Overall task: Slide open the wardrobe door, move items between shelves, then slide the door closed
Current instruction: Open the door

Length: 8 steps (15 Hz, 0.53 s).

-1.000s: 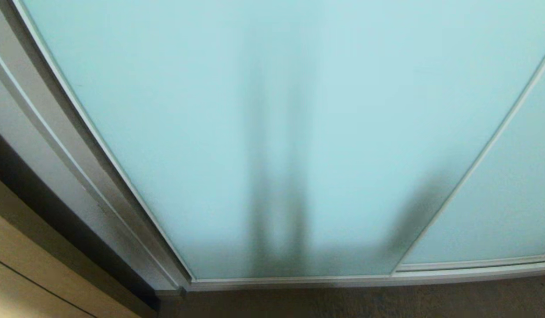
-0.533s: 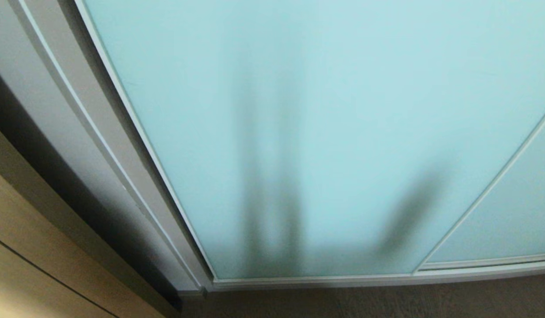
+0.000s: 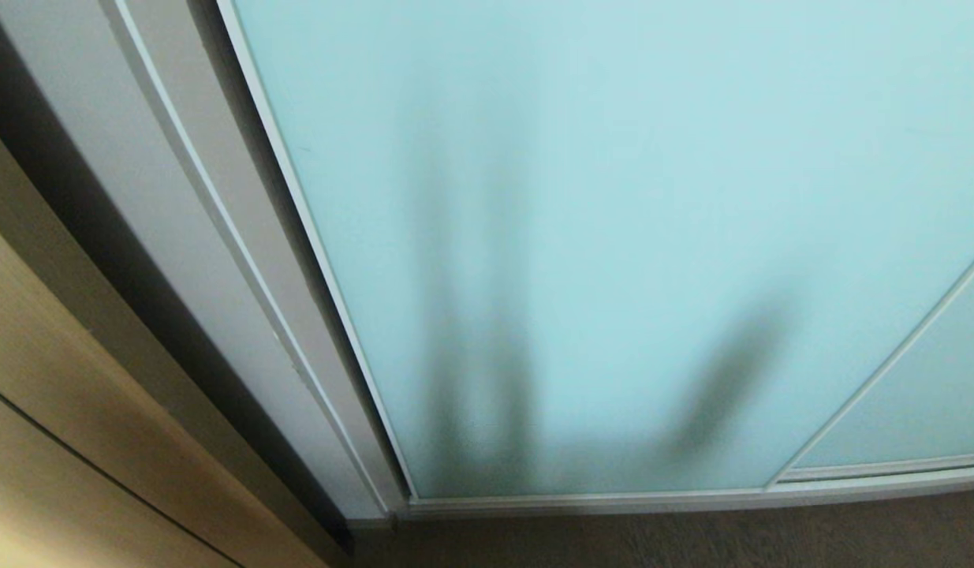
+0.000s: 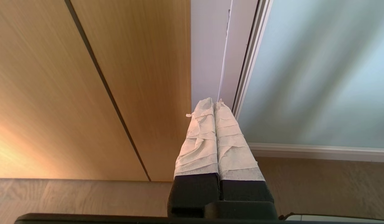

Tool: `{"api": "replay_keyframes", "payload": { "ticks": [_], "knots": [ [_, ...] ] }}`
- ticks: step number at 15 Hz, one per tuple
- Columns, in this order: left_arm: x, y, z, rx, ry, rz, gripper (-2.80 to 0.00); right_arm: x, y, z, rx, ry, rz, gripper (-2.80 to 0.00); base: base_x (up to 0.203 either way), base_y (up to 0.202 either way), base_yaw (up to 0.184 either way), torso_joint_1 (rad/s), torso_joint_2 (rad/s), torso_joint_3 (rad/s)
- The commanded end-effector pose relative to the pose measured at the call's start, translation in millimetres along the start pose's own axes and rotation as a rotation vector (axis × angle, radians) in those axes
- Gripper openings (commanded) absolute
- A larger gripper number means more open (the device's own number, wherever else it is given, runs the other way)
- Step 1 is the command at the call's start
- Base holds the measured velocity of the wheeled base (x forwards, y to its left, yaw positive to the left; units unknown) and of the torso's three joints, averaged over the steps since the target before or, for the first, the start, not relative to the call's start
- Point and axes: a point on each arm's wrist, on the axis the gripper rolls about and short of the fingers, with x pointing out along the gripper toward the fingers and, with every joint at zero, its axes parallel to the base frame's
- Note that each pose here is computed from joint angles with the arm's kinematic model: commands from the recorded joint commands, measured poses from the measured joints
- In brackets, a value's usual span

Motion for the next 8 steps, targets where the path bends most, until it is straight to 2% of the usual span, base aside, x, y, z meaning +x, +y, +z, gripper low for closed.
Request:
{"api": "replay_keyframes", "payload": {
  "ticks": [1, 3, 8],
  "knots": [
    [0.1, 0.1, -0.1, 0.002, 0.005, 0.003, -2.80, 0.2, 0.0, -0.3, 0.000, 0.002, -0.001, -2.80, 0.000, 0.000, 0.000, 0.000, 0.00, 0.000],
    [0.4, 0.1, -0.7, 0.016, 0.008, 0.003, -2.80, 0.2, 0.0, -0.1, 0.001, 0.002, -0.001, -2.80, 0.000, 0.000, 0.000, 0.000, 0.00, 0.000],
    [0.3, 0.0, -0.4, 0.003, 0.004, 0.001, -2.80, 0.1, 0.0, 0.1, 0.000, 0.001, -0.001, -2.80, 0.000, 0.000, 0.000, 0.000, 0.00, 0.000]
  ]
}}
